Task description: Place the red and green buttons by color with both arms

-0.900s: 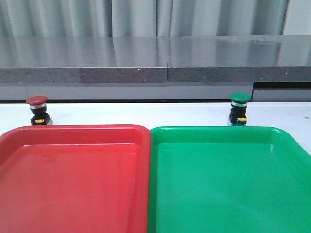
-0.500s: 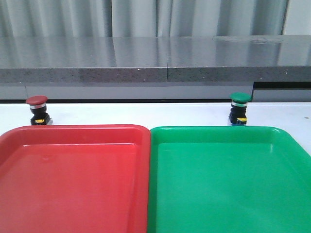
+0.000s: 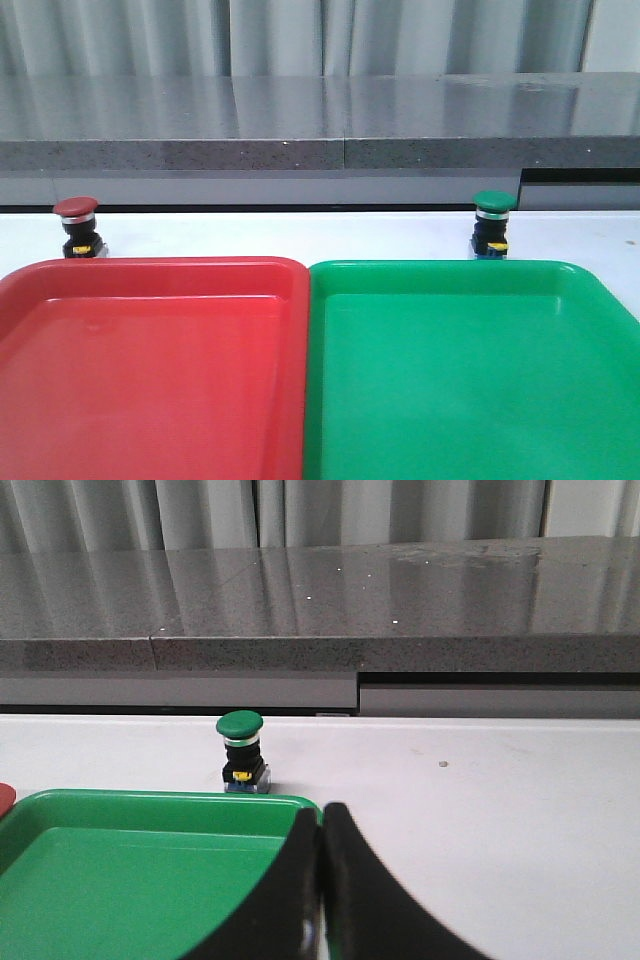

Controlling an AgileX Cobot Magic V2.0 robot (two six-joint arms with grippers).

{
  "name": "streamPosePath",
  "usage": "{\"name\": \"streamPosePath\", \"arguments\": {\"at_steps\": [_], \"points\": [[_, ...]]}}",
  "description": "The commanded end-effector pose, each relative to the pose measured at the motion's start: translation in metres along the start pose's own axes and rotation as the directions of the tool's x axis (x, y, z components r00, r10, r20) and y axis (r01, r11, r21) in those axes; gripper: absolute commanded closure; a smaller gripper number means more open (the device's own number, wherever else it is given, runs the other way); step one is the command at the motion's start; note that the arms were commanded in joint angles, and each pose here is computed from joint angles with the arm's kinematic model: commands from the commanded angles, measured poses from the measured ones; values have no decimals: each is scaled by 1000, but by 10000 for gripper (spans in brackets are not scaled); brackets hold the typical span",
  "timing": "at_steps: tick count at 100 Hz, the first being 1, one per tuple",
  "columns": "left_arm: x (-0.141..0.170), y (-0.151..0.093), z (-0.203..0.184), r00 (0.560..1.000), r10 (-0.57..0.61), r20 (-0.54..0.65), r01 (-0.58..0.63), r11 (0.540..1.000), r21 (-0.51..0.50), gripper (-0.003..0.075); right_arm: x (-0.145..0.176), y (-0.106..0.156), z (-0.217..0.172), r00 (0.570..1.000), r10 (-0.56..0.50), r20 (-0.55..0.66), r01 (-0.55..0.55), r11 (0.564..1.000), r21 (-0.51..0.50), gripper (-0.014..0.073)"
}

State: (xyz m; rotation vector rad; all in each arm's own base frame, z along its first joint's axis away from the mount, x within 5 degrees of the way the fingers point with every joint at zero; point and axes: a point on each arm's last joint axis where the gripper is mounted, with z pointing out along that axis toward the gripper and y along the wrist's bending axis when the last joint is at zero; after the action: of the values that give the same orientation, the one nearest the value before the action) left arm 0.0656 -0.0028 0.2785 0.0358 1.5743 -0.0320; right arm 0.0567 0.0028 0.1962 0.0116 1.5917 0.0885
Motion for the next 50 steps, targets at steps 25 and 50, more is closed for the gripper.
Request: {"name": "streamPosePath", "arguments": {"at_steps": [25,50], "points": [[-89,-2,73,987,-62,-146,64,998,13,739,-14,1,-3,993,-1,119,2,1000,-6,663],[-90,-4,125,899,-57,-435,65,998,4,739,-14,1,-3,993,-1,119,2,1000,-6,663]]}}
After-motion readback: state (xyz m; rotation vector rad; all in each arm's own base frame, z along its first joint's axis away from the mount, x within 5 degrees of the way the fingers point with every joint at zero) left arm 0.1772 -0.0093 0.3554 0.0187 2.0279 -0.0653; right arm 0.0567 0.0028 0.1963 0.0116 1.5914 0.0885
